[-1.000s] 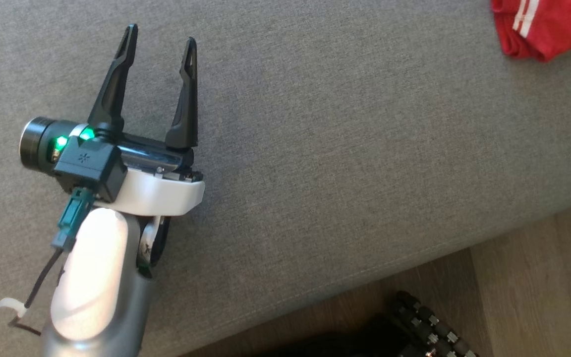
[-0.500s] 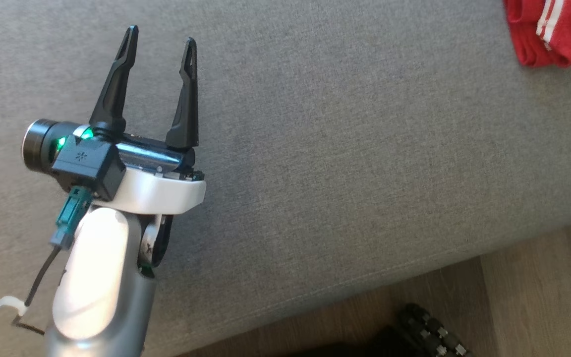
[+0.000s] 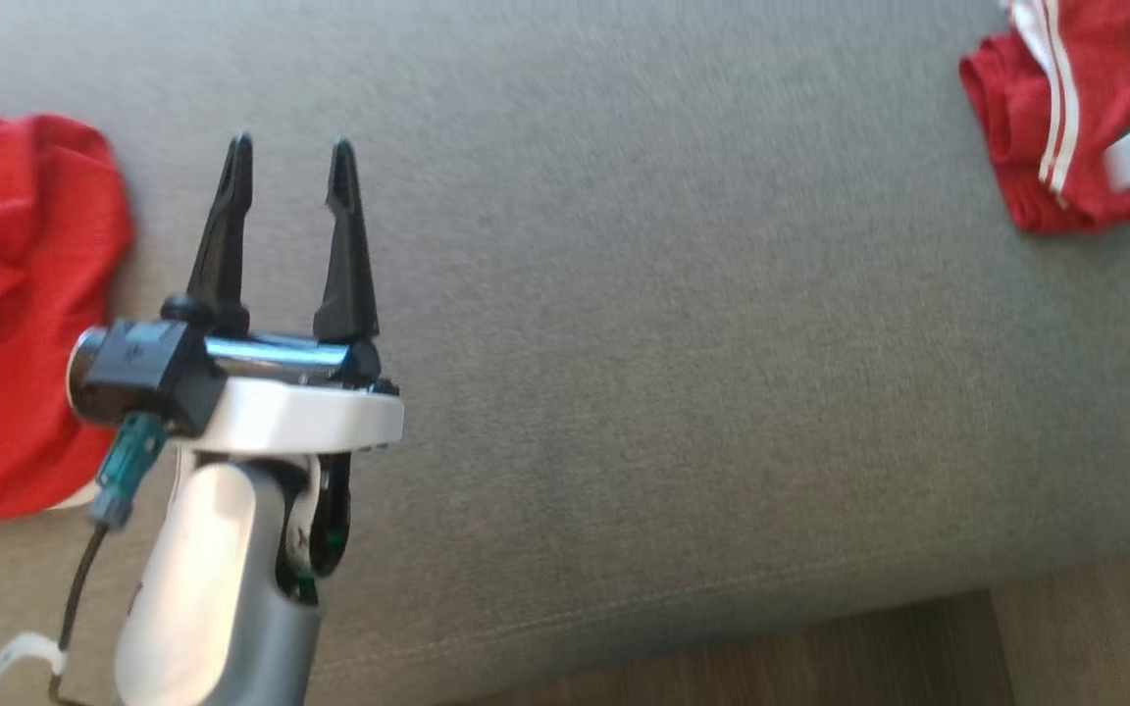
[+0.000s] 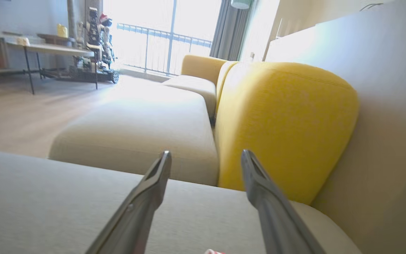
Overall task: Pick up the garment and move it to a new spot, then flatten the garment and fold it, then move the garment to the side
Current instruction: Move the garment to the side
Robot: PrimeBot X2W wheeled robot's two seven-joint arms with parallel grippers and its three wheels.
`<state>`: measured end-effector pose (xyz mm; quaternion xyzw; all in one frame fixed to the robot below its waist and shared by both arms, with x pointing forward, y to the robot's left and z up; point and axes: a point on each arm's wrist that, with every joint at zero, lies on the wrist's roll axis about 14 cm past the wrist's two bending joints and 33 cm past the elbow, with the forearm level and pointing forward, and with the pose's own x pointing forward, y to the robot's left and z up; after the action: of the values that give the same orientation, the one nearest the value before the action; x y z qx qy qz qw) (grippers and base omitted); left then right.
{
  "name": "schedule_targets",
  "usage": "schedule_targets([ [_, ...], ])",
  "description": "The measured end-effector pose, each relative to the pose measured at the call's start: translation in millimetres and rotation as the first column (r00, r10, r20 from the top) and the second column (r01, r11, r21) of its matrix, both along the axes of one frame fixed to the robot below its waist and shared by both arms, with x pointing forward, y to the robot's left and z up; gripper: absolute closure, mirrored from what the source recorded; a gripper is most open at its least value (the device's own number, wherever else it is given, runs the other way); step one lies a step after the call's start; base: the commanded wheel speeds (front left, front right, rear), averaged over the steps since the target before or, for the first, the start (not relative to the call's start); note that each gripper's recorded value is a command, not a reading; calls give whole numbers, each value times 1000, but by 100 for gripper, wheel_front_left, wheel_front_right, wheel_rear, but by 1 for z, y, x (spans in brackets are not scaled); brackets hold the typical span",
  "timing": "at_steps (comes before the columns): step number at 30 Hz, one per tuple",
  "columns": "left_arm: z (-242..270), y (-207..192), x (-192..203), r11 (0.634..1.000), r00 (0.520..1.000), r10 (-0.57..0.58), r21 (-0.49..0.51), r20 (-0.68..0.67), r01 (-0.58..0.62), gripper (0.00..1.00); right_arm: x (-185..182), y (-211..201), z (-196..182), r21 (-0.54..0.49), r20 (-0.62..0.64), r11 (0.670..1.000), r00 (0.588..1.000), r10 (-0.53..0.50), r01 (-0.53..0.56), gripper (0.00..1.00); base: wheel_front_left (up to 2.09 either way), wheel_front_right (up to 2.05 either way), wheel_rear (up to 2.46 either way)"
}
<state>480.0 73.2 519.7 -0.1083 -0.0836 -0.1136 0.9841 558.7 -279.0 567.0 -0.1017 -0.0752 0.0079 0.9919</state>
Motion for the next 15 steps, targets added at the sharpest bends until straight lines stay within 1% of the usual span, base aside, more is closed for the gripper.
schedule_targets([
  [3,13,14,-14,999,999,45,-5,14,-45,0,-15,38,11,62,55,995,996,76,-79,0,0,0,0],
  [6,21,29,-27,995,995,97,-11,18,-97,0,-36,64,6,130,65,984,991,113,-121,0,0,0,0],
  [9,25,36,-43,992,992,119,27,29,-120,0,-61,90,-12,179,34,972,988,150,-154,0,0,0,0],
  [12,21,43,-58,989,990,141,38,6,-141,0,-86,117,-33,196,-16,962,980,197,-190,0,0,0,0],
  [15,16,49,-72,986,987,161,41,-16,-160,0,-104,124,-42,232,-32,957,981,190,-177,0,0,0,0],
])
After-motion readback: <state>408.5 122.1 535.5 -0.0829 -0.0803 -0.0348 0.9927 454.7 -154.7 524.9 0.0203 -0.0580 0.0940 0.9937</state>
